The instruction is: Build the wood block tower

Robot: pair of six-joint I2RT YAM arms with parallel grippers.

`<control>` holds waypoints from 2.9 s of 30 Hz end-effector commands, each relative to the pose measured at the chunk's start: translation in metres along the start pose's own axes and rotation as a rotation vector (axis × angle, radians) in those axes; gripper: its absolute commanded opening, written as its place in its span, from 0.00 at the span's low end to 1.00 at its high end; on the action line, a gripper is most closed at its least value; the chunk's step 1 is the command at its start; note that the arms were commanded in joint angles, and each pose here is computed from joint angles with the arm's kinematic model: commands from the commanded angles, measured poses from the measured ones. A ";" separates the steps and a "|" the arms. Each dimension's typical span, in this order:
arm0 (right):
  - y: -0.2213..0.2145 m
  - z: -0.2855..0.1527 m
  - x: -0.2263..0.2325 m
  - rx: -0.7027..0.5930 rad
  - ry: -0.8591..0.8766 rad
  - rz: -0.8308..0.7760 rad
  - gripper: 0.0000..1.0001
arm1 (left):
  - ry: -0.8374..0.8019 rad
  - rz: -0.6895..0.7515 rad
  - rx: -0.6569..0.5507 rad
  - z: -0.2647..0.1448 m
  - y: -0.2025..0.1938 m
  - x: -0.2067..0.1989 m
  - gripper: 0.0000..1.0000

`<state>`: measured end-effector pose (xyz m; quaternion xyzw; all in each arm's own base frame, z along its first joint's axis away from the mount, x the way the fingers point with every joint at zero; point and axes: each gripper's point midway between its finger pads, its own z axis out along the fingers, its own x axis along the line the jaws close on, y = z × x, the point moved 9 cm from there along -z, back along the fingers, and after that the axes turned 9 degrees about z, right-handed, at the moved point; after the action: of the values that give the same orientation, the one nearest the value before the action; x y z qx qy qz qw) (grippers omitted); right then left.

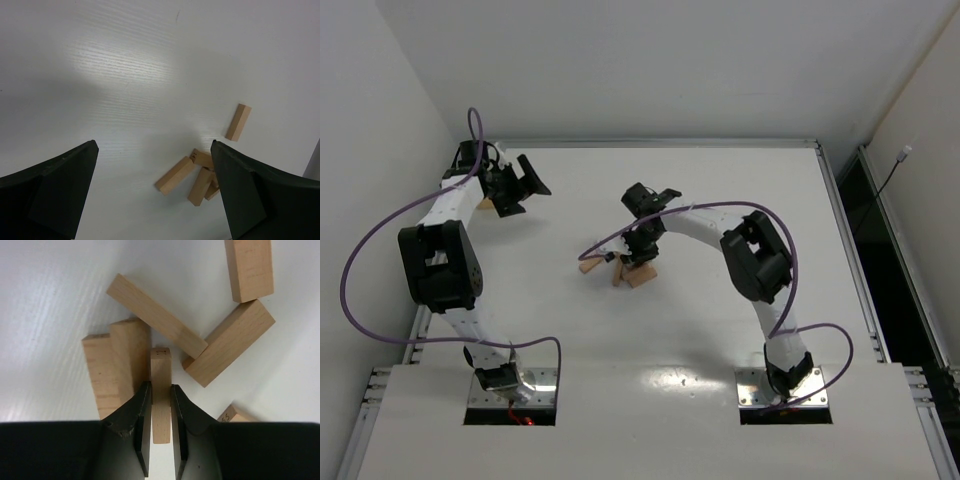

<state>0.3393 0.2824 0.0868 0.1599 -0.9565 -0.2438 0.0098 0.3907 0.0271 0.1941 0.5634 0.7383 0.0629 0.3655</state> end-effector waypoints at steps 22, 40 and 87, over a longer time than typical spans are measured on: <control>-0.130 -0.114 0.003 -0.878 0.094 1.778 0.00 | -0.124 0.095 -0.060 -0.013 0.012 -0.017 0.95; -0.179 -0.055 0.004 -0.645 0.021 2.130 0.16 | -0.102 0.126 -0.057 -0.014 0.010 -0.014 0.95; -0.101 -0.058 0.004 0.027 -0.519 1.800 0.53 | -0.102 0.107 -0.055 -0.017 0.003 -0.015 0.95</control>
<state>0.3697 0.1644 0.0978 -0.6918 -0.7026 -0.1643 -0.0265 0.3876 0.0224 0.1976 0.5948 0.6979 0.0553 0.3951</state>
